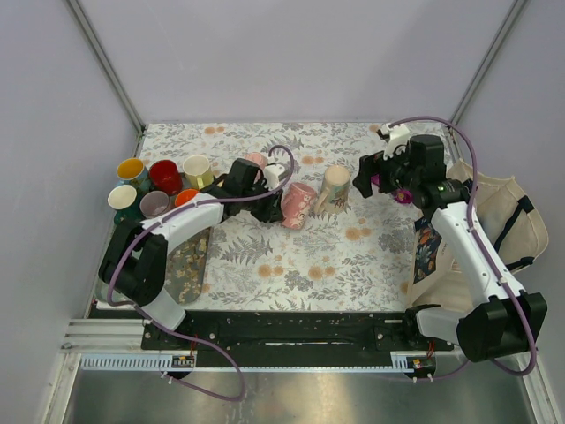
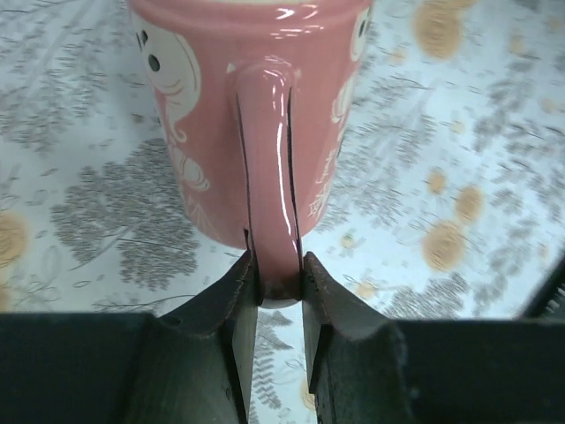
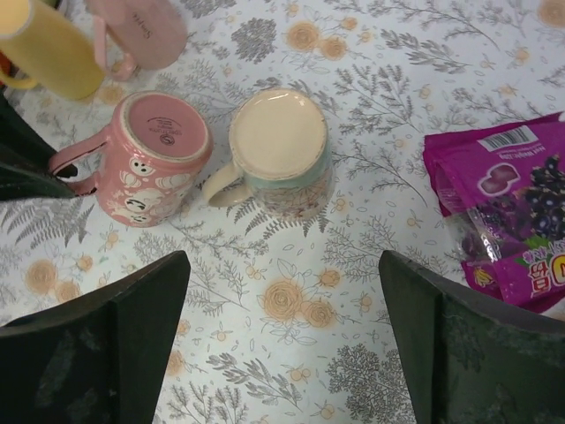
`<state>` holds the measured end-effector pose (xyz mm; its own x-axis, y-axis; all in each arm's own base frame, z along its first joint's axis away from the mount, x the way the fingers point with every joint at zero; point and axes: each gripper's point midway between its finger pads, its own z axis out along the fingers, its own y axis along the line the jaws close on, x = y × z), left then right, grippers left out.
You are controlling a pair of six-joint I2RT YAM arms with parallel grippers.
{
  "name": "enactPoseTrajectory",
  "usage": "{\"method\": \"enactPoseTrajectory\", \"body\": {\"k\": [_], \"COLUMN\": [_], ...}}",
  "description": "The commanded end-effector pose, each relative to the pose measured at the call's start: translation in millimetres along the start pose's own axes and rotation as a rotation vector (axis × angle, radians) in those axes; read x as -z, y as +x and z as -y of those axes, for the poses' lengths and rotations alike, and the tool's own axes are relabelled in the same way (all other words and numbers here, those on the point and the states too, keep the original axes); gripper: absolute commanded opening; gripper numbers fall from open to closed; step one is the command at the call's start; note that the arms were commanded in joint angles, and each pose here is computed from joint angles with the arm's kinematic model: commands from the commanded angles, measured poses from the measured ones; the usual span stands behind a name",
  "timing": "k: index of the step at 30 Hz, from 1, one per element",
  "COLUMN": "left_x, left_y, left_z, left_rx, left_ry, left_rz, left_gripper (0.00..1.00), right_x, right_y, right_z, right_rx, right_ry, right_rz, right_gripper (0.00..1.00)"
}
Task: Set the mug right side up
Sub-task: Turn over the cup at the center of the board.
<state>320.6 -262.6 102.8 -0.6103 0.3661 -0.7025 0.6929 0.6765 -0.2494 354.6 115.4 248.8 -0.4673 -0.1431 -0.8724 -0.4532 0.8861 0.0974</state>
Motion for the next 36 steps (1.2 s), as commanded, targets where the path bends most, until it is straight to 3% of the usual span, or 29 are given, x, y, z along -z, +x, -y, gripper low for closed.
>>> {"method": "enactPoseTrajectory", "body": {"k": [1,5,8,12,21,29,36], "left_x": [29.6,29.4,27.8,29.9,22.5,11.4,9.8], "left_y": [-29.1,-16.5,-25.4,-47.3,-73.4,-91.8,-115.5], "left_z": [47.5,51.3,44.9,37.7,23.7,-2.5,-9.2], "left_rx": [-0.042,0.024,0.093,0.196,0.42,0.633,0.895], "left_ry": [0.31,0.358,0.337,0.338,0.38,0.367,0.391], "left_rz": [0.074,0.022,0.048,0.087,0.143,0.241,0.333], "left_gripper": [0.0,0.0,0.0,0.0,0.0,0.0,0.0], "right_x": [1.3,4.3,3.9,-11.4,-57.2,-80.8,-115.0], "right_y": [6.9,32.9,56.3,78.1,73.0,74.7,62.1], "right_z": [-34.2,-70.9,-101.3,-121.8,-149.6,-191.5,-193.5], "right_rx": [0.131,0.369,0.589,0.703,0.61,0.471,0.328], "right_ry": [-0.16,-0.252,-0.306,-0.305,-0.321,-0.422,-0.288], "right_rz": [0.014,0.033,0.079,0.091,0.136,0.074,0.065], "right_gripper": [0.99,0.99,0.99,0.99,0.99,0.99,0.99]}}
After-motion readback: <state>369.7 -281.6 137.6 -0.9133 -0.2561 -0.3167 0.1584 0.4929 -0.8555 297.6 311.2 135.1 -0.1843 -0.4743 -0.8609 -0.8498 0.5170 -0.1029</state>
